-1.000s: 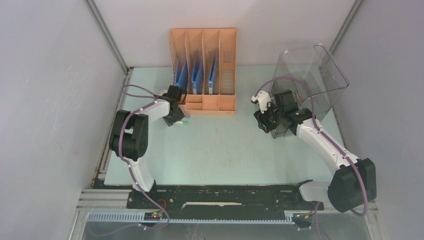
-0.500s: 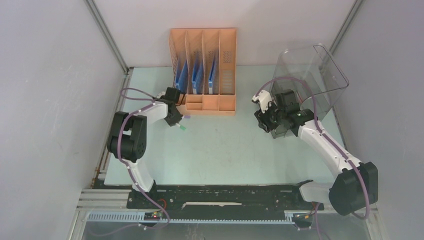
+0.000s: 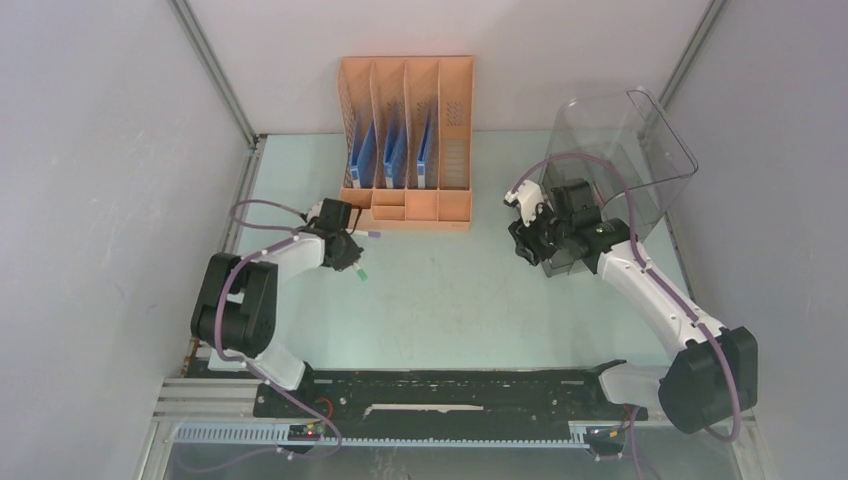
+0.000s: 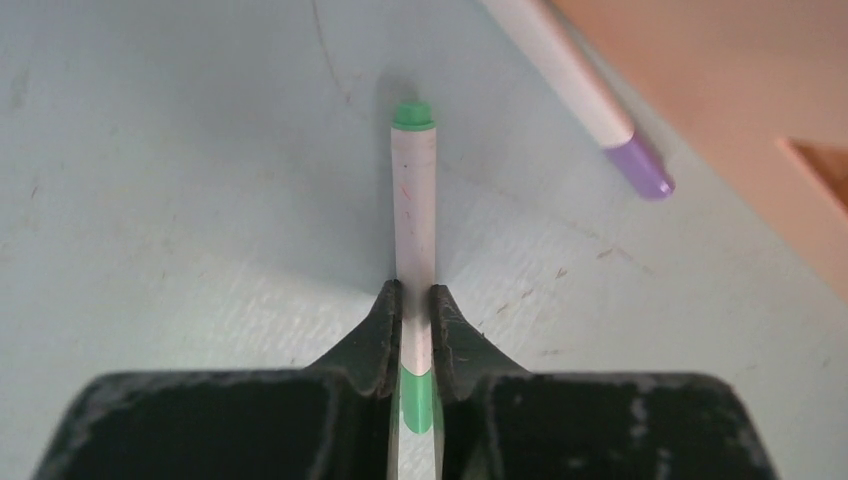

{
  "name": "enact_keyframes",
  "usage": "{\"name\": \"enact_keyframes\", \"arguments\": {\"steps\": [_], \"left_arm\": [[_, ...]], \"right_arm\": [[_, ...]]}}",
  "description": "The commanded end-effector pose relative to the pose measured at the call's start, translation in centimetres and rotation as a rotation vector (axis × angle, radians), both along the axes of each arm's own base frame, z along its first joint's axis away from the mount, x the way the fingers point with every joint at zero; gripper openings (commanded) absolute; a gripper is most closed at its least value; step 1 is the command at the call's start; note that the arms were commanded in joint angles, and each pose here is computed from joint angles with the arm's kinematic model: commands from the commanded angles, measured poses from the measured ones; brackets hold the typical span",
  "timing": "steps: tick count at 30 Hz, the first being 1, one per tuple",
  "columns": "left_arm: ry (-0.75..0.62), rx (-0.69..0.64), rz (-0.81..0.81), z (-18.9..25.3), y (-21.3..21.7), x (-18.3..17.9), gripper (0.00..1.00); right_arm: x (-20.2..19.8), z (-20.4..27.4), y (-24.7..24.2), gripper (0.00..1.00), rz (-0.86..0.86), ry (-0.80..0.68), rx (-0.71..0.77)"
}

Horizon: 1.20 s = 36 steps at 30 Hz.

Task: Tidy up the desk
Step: Pick up the stationery from the center of the board, then place the stationery in the drawer.

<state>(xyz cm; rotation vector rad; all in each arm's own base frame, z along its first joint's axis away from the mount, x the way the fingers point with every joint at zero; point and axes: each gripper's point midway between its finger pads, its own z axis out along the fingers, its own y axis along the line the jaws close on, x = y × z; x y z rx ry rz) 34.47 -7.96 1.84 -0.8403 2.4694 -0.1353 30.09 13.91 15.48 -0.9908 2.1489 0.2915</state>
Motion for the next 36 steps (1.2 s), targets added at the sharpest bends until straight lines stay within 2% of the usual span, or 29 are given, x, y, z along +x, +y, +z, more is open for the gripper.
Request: {"name": "enact_keyframes", "arguments": {"steps": [1,8,17,26,36], "left_arm": [[-0.048,-0.006,-0.055,1.0,-0.9,-1.9,0.0],[-0.224,-0.017,-0.185,4.3,-3.5,-3.0,0.0],[-0.614,-0.249,-0.394,11.3,-9.2,-4.7,0.0],[-0.924,-0.341,-0.581,19.0,-13.0,-8.0,0.0],[-1.022,-0.412,-0.692,22.2,-17.0,-10.0,0.0]], "right_arm": [[-0.2,2.6,0.9,0.53,0.057,-0.059,0.051],[-2.1,3.7,2.6,0.53,0.164,-0.047,0.127],[-5.4,5.8,4.8,0.53,0.329,-0.033,0.257],[-8.0,7.6,6.1,0.54,0.446,-0.026,0.357],[-9.6,9.5,7.2,0.54,0.484,0.021,0.484]]}}
